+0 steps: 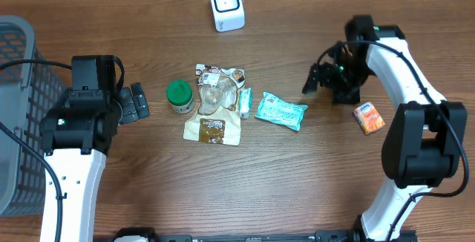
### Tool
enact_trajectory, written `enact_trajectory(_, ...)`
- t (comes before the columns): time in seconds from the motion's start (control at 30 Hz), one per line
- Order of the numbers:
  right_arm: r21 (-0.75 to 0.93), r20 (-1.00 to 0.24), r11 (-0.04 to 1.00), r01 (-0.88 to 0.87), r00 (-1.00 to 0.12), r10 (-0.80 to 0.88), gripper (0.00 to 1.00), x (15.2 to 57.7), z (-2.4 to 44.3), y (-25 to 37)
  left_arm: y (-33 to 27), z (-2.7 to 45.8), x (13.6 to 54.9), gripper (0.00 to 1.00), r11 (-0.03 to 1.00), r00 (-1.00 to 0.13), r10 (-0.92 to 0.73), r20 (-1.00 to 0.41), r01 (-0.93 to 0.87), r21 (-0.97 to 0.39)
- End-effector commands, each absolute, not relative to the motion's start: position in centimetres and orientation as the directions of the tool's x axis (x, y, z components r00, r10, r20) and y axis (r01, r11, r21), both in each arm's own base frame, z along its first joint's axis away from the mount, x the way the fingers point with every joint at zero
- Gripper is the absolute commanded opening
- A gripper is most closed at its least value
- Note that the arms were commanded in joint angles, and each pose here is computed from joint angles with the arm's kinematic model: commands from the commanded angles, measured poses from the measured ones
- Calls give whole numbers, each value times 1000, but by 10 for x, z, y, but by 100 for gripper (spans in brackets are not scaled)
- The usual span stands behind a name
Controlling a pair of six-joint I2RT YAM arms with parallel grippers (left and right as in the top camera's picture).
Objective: Scan the item barcode
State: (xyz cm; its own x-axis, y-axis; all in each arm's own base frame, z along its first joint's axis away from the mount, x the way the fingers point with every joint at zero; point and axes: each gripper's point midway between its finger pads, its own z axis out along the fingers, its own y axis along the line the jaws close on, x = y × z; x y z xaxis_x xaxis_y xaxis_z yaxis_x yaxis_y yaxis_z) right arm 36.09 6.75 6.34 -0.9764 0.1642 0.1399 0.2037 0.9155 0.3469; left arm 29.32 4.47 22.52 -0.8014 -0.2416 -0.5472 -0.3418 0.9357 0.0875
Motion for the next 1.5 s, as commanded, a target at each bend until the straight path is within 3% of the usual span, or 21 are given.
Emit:
enact_trajectory(0.0, 445, 204, 872, 207, -971, 126, 91, 339, 53, 89, 48, 226, 294, 100, 936, -806, -226, -547, -335, 106)
enact_trajectory(0.3, 477, 217, 846, 239, -965, 150, 85, 323, 11, 114, 48, 226, 294, 100, 936, -806, -226, -547, -335, 106)
enact_trajectory(0.6, 502, 145, 836, 222, -974, 172, 79, 316, -30, 145, 48, 226, 294, 100, 936, -805, -226, -548, -335, 106)
enact_trajectory(0.67, 513, 144, 830, 219, -975, 169, 72, 317, -29, 147, 48, 226, 294, 100, 936, -805, -226, -548, -335, 106)
enact_trajectory(0.83, 530, 96, 835, 151, -988, 118, 37, 321, -28, 148, 48, 226, 294, 100, 936, -806, -226, -547, -335, 106)
enact_trajectory(1.03, 579, 67, 811, 84, -996, 56, 24, 321, -23, 155, 48, 226, 294, 100, 936, -805, -226, -548, -335, 106)
enact_trajectory(1.17, 583, 82, 806, 102, -994, 66, 6, 320, -20, 152, 48, 226, 294, 100, 936, -805, -226, -548, -335, 106)
enact_trajectory(1.27, 597, 90, 794, 117, -993, 78, 4, 324, -8, 149, 48, 226, 294, 100, 936, -806, -226, -547, -335, 106)
enact_trajectory(1.47, 674, -40, 739, 0, -999, 37, 4, 338, 62, 149, 48, 226, 294, 100, 936, -805, -226, -548, -335, 106)
